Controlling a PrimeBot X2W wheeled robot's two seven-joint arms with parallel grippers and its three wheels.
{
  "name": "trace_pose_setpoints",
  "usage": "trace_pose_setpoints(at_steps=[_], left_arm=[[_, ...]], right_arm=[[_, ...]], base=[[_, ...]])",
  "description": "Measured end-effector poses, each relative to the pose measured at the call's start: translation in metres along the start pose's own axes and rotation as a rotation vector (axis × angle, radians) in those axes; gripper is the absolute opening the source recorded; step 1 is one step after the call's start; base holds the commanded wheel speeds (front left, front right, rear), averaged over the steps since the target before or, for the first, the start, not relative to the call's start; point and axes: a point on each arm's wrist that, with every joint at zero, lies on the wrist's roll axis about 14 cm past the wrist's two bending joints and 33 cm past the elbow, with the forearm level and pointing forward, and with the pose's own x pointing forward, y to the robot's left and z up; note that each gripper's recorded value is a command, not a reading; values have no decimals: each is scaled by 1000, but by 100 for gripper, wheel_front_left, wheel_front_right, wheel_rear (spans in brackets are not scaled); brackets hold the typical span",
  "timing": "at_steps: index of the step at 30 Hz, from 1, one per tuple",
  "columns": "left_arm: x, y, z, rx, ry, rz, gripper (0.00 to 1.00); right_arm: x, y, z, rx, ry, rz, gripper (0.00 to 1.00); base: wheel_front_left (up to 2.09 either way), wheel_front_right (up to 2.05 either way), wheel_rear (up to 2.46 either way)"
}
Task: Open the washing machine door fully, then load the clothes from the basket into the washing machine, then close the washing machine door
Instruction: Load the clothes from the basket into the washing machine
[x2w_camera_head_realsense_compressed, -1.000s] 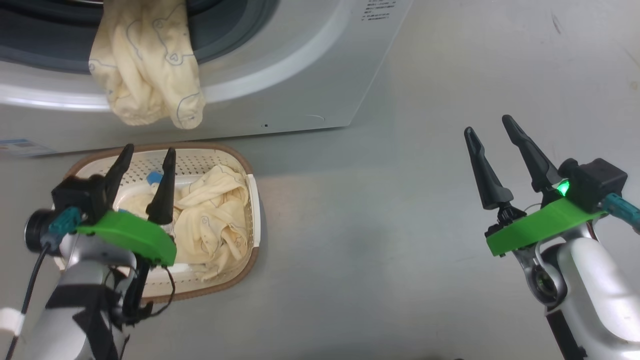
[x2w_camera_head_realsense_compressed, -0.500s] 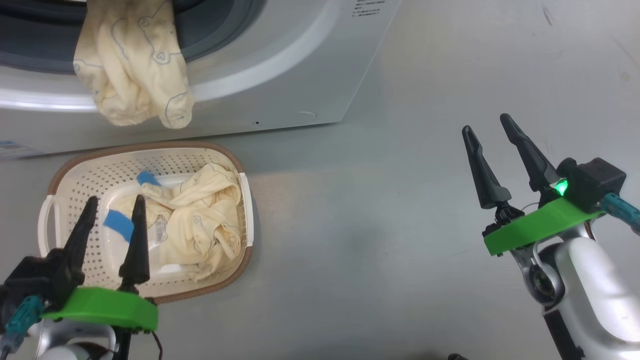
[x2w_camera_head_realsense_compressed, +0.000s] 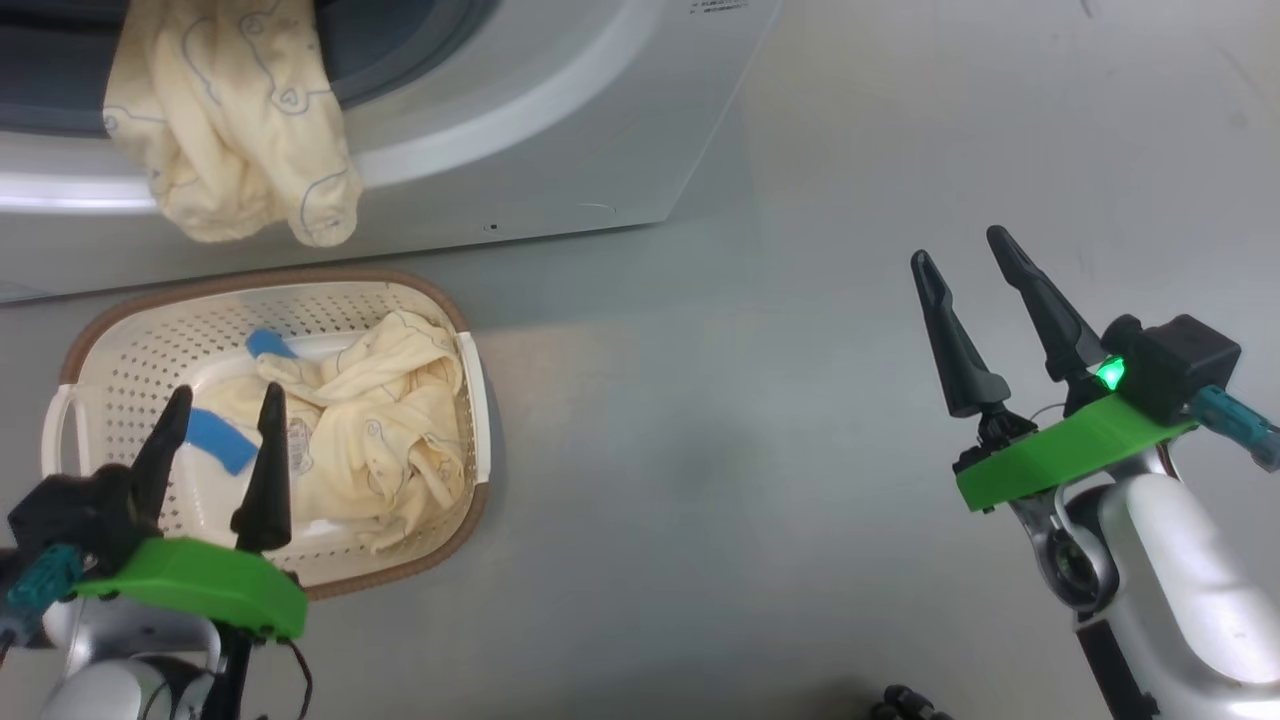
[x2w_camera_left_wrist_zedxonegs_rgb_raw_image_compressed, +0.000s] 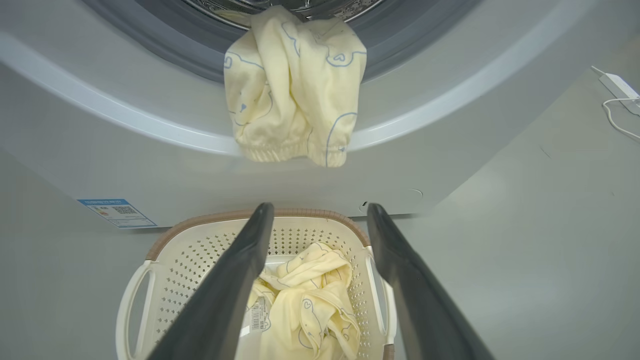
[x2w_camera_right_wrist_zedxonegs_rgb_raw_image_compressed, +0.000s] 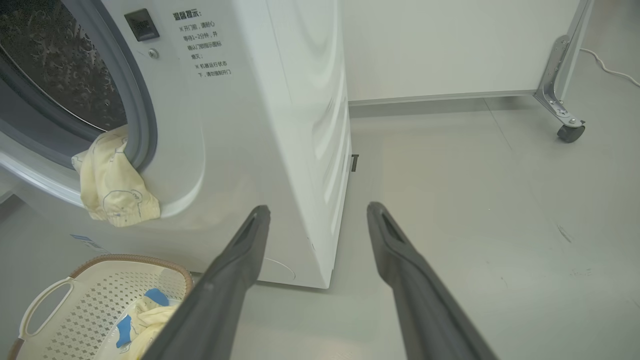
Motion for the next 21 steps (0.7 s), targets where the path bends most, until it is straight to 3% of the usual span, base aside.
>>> trace_pose_setpoints(at_steps=[21], left_arm=[[102,20,-24,22,108,-52,100]], right_arm=[[13,-12,-25,-7,54,-25,100]], base=[[0,0,0]])
